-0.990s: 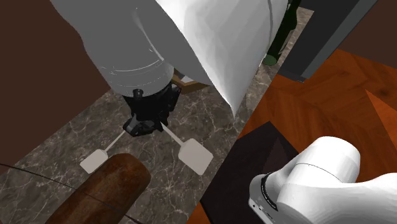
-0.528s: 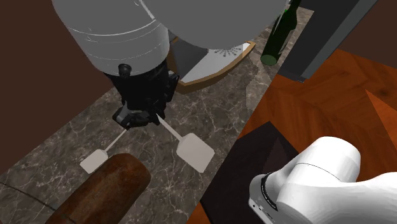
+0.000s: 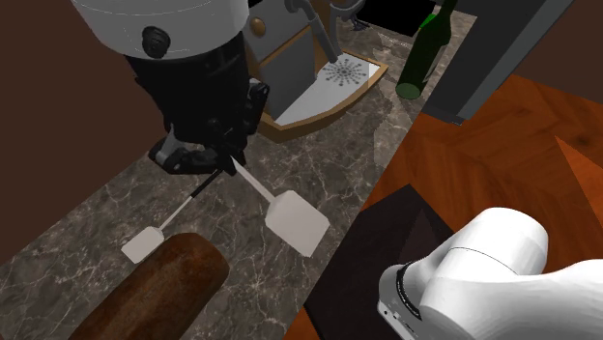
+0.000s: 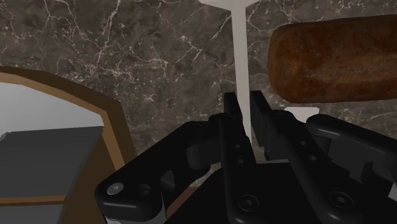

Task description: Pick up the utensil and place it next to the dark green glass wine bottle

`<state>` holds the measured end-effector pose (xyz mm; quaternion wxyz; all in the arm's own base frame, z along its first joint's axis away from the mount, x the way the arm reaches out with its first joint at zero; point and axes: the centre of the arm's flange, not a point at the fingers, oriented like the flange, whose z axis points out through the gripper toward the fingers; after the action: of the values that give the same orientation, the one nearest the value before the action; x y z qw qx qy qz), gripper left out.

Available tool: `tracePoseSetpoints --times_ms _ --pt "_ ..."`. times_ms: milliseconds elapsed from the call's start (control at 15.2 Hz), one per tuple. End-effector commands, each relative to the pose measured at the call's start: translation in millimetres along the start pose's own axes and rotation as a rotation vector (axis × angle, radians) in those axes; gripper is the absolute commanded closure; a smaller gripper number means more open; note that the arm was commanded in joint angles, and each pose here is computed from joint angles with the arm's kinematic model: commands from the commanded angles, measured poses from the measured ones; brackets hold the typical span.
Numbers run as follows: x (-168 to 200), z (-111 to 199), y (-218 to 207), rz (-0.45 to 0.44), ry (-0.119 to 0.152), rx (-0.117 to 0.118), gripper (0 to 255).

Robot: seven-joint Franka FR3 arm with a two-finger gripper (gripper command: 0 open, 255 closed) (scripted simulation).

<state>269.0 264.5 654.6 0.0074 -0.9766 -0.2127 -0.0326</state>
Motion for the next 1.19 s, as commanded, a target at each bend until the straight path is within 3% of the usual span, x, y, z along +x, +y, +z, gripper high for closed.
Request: tracePoseSetpoints --times_ms 0,924,1122 --pt "1.9 -11.1 1.0 0.0 0.0 0.0 255" --pt "6.5 -80.1 1.0 0.0 0.0 0.0 255" --pt "4.5 -80.4 40.5 0.0 0.0 0.0 255"
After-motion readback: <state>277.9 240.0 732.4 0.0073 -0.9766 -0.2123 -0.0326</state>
